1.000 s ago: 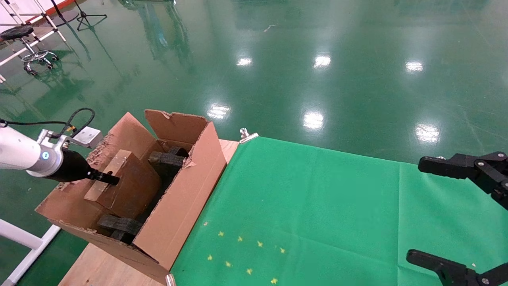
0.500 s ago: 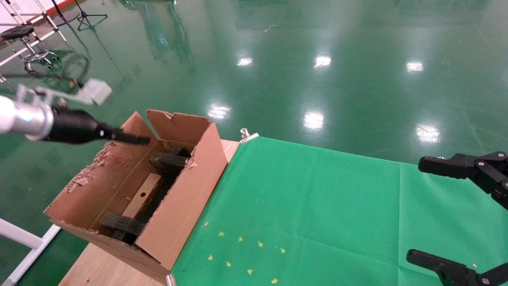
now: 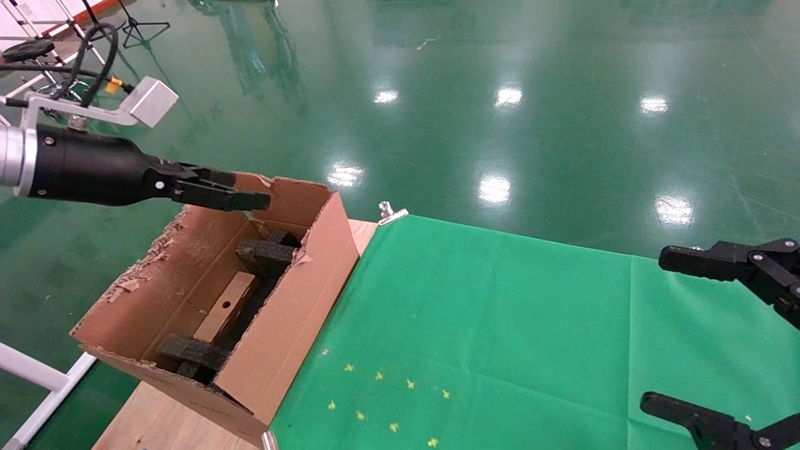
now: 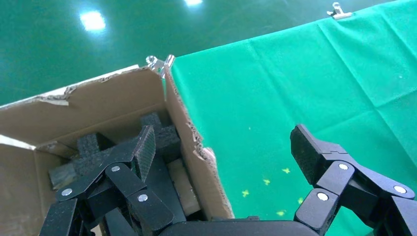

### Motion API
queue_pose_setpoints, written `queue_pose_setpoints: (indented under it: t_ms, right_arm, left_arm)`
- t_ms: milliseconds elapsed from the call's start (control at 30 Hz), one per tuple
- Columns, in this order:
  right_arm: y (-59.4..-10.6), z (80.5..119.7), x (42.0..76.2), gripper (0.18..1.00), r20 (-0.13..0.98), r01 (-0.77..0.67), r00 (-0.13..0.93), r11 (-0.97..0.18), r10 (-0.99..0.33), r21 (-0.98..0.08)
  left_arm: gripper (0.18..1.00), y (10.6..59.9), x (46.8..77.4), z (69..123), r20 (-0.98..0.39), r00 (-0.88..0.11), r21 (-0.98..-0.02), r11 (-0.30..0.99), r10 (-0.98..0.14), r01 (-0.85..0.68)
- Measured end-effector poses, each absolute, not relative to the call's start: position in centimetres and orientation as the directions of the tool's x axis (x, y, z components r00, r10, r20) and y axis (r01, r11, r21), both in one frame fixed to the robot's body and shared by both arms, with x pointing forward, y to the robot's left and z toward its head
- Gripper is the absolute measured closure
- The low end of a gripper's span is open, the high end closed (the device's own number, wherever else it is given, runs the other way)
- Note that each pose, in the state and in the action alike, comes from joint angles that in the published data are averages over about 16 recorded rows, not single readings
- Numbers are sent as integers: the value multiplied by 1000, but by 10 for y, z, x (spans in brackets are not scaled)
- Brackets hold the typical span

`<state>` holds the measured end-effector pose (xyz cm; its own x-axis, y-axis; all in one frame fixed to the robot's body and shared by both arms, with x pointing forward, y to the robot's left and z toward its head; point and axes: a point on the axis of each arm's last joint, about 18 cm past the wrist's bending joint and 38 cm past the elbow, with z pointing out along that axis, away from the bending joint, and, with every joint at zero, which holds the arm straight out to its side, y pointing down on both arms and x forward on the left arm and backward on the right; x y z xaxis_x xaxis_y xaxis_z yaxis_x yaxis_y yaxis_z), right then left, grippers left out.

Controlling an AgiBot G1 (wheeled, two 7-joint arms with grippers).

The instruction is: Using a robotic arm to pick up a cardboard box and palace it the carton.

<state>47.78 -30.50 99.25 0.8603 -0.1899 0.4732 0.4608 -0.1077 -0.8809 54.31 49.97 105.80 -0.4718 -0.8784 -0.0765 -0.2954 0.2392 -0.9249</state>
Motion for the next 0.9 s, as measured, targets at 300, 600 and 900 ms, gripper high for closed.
queue_pose_setpoints:
  t_ms: [300,600,900]
  right_arm:
    - [-305,992,478,178,473,461,860,-108,-190,-881]
    - [-305,992,478,178,473,461,860,-108,-190,-881]
    - [-305,992,478,178,473,461,860,-108,-190,-881]
  left_arm:
    - [183,477,546,1055,-112,-553,-928,285,-826,-238]
    - [183,436,550,1045,-170,-678,-933,339,-715,-124]
    - [183,395,546,1032,-232,-781,-935,355,-580,14]
